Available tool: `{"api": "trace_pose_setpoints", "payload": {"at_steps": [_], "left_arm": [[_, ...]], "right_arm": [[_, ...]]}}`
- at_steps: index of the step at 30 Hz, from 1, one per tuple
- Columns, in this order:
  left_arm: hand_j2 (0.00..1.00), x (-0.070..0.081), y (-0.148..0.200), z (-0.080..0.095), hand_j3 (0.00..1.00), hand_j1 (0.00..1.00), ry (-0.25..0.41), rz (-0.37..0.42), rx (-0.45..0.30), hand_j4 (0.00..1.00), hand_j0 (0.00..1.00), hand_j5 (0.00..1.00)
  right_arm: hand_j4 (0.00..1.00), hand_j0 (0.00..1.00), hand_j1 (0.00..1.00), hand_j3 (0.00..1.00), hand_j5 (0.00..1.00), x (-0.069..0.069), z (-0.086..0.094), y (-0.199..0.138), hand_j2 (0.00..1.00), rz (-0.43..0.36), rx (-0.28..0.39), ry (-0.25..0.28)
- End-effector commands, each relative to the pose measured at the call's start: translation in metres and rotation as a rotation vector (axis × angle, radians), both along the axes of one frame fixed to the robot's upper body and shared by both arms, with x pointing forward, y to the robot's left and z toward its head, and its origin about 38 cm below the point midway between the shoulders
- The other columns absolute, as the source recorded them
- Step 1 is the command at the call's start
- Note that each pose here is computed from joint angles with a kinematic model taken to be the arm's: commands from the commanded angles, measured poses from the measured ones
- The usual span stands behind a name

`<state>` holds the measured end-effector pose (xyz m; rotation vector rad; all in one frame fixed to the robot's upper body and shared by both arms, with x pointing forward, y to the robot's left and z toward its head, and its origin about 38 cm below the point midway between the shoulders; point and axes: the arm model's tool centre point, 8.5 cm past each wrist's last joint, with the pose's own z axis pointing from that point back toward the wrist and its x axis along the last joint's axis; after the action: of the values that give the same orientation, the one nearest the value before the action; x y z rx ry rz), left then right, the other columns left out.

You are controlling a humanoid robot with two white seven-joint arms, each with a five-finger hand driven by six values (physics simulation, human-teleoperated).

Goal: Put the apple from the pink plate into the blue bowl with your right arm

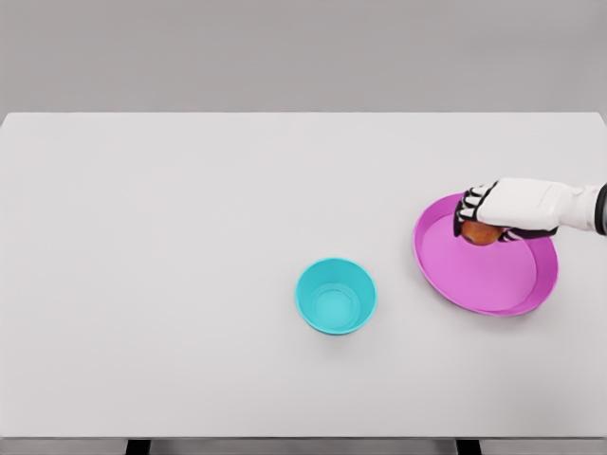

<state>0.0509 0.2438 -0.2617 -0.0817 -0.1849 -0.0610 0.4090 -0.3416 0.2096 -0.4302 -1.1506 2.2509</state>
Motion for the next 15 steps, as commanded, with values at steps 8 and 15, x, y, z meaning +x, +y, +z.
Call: {"api": "trace_pose_setpoints", "payload": {"at_steps": [8, 15], "left_arm": [[1.0, -0.001, 0.0, 0.0, 1.0, 1.0, 0.001, 0.0, 0.0, 1.0, 1.0, 1.0], [1.0, -0.001, 0.0, 0.0, 1.0, 1.0, 0.002, 0.0, 0.0, 1.0, 1.0, 1.0]], "right_arm": [[0.41, 0.41, 0.41, 0.41, 0.41, -0.02, 0.029, 0.045, 0.41, 0.156, 0.028, -0.085], [0.41, 0.41, 0.41, 0.41, 0.41, -0.028, 0.035, 0.064, 0.41, 0.215, 0.045, -0.107]]}}
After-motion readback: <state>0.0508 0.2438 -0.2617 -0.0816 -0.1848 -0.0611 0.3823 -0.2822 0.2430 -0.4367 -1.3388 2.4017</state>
